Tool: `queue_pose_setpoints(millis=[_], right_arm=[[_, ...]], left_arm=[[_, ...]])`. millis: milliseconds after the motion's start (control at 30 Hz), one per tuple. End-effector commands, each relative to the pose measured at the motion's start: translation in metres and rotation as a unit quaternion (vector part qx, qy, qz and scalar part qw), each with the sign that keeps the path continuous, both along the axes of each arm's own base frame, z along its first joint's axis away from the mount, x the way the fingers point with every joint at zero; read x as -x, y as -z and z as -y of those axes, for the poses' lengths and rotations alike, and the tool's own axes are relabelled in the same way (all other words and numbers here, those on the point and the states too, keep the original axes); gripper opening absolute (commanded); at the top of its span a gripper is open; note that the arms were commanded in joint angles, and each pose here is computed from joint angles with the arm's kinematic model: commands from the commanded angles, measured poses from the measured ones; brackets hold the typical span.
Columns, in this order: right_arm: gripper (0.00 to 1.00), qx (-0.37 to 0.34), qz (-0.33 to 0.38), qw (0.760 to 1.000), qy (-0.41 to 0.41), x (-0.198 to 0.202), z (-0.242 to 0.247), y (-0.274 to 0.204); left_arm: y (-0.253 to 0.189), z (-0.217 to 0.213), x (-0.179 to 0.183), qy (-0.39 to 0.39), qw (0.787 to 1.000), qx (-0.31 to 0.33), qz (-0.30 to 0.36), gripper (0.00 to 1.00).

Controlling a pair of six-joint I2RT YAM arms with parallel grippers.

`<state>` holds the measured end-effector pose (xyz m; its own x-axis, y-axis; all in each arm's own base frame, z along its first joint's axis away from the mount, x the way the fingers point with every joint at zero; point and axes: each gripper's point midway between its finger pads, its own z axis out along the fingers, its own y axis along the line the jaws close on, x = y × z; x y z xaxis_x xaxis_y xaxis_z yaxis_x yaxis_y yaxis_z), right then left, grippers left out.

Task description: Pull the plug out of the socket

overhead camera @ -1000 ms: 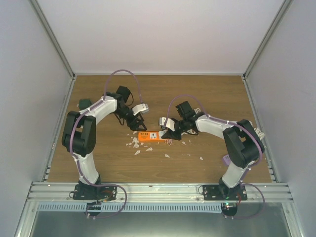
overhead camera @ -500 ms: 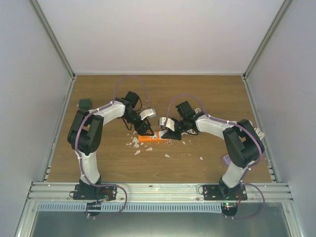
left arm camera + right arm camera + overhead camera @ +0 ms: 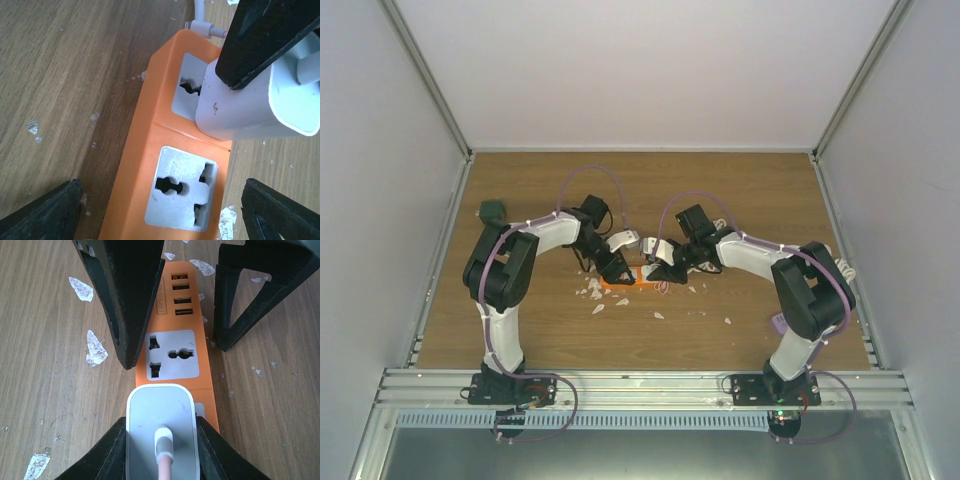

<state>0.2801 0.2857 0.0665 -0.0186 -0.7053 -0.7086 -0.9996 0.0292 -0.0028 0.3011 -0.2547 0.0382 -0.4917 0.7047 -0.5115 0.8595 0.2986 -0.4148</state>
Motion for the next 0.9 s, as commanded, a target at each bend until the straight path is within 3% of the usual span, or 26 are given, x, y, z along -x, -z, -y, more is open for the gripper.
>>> queue_pose_setpoints(millis=[0, 167, 867], right_arm=[[0.05, 0.032, 0.022, 0.999, 0.013, -0.011, 0.007, 0.006], [0.05, 0.021, 0.017, 1.000, 0.011, -0.011, 0.003, -0.003], [0.04, -0.009, 0.017, 1.000, 0.008, -0.013, -0.006, -0.028]], left_arm=[[0.020, -0.002, 0.001, -0.005, 1.000, -0.024, 0.004, 0.88], [0.033, -0.013, -0.004, -0.011, 0.998, -0.060, 0.020, 0.85], [0.052, -0.030, 0.002, -0.007, 0.994, -0.105, 0.027, 0.81]])
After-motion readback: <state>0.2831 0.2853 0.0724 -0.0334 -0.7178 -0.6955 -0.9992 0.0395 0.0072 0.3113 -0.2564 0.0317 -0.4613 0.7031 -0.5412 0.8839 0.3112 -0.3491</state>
